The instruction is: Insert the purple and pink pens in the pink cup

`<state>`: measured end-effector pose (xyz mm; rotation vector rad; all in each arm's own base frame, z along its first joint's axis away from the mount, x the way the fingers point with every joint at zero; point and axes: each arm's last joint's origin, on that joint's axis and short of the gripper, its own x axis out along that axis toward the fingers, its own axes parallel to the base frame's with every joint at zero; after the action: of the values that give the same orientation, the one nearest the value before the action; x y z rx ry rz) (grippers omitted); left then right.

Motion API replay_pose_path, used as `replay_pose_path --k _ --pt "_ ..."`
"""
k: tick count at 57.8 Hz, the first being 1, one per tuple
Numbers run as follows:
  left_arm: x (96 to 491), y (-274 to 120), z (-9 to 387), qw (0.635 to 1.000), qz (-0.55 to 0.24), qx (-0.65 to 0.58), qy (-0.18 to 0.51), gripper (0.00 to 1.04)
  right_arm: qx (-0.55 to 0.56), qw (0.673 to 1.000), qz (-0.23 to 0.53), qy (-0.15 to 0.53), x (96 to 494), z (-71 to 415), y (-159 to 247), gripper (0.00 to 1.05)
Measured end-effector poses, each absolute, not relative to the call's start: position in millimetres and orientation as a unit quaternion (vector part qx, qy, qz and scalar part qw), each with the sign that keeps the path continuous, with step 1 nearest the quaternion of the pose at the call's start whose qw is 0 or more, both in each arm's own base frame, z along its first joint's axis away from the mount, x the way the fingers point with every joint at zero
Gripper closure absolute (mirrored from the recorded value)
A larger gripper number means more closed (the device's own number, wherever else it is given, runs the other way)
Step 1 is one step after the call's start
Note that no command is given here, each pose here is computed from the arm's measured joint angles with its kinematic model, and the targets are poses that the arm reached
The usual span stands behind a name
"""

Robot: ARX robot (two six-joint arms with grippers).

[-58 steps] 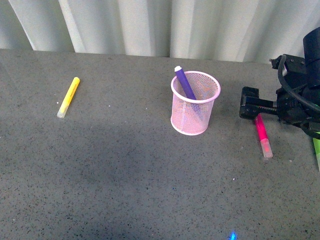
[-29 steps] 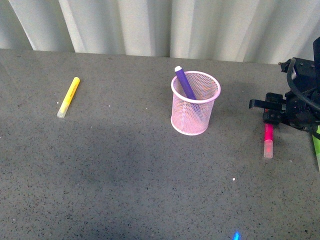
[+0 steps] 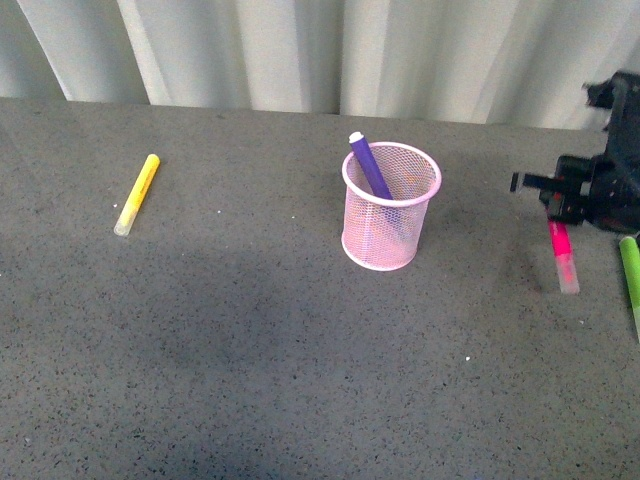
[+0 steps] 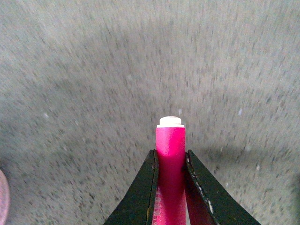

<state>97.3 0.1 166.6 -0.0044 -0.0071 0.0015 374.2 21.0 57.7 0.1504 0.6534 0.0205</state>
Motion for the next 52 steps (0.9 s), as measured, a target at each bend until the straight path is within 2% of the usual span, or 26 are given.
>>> replay_pose_path --k 9,19,34,52 --pt "97.3 0.1 166.7 1.000 0.001 -0.002 -0.004 0.07 0.048 0.984 0.073 0.158 363.4 112.3 27.7 0.93" --pt "97.3 0.1 166.7 1.000 0.001 -0.002 -0.004 0.07 0.040 0.984 0.156 0.077 347.0 143.4 39.8 0.93" --pt "97.3 0.1 166.6 1.000 0.001 -0.002 -0.004 0.07 0.037 0.959 0.279 0.017 337.3 159.0 60.2 0.93" --pt "97.3 0.1 166.7 1.000 0.001 -0.002 -0.004 0.07 0.033 0.930 0.365 -0.022 331.9 133.2 55.1 0.93"
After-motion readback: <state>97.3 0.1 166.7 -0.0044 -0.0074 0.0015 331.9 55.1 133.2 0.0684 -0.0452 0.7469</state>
